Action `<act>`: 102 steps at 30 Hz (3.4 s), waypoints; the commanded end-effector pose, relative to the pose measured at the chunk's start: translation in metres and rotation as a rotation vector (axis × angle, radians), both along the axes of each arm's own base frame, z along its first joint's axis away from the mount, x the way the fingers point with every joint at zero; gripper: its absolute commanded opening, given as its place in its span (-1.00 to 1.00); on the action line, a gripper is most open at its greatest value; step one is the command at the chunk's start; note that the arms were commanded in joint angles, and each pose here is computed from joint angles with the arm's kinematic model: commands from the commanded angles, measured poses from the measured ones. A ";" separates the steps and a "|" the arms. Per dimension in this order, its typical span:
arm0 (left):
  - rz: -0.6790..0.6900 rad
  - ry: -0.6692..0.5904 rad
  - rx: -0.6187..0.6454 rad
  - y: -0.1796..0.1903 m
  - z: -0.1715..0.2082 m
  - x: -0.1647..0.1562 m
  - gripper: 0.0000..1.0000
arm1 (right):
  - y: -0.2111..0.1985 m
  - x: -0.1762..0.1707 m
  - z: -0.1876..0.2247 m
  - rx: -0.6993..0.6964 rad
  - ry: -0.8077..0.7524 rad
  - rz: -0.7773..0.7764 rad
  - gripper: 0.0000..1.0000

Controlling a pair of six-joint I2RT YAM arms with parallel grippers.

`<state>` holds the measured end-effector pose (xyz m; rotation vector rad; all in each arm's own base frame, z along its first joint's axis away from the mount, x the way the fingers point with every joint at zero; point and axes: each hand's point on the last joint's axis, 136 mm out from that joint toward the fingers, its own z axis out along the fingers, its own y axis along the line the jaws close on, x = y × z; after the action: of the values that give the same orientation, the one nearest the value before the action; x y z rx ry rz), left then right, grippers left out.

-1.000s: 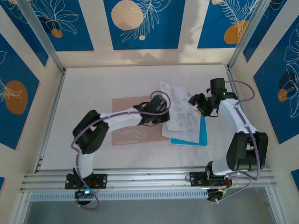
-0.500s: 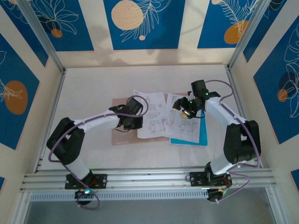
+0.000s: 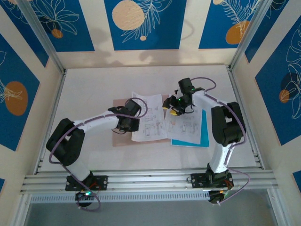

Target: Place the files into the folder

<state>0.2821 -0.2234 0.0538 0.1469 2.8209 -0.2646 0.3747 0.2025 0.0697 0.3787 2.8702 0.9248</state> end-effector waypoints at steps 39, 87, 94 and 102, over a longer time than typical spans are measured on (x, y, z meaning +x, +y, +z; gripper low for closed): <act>-0.003 0.003 0.022 0.003 -0.007 0.004 -1.00 | 0.059 -0.039 0.031 0.239 -0.006 0.205 -0.12; 0.209 0.056 -0.146 0.055 0.007 -0.049 -0.50 | 0.001 -0.036 0.036 -0.333 -0.302 0.315 -1.00; 0.300 0.098 -0.128 0.087 -0.015 -0.068 -0.76 | -0.011 -0.027 0.076 -0.421 -0.479 0.326 -1.00; 0.341 0.117 -0.091 0.103 -0.031 -0.081 -0.97 | -0.010 -0.045 0.096 -0.454 -0.559 0.382 -1.00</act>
<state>0.2036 -0.1262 0.0246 -0.3373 2.8876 -0.3360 0.3382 0.1929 0.1615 -0.3449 2.5514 0.3568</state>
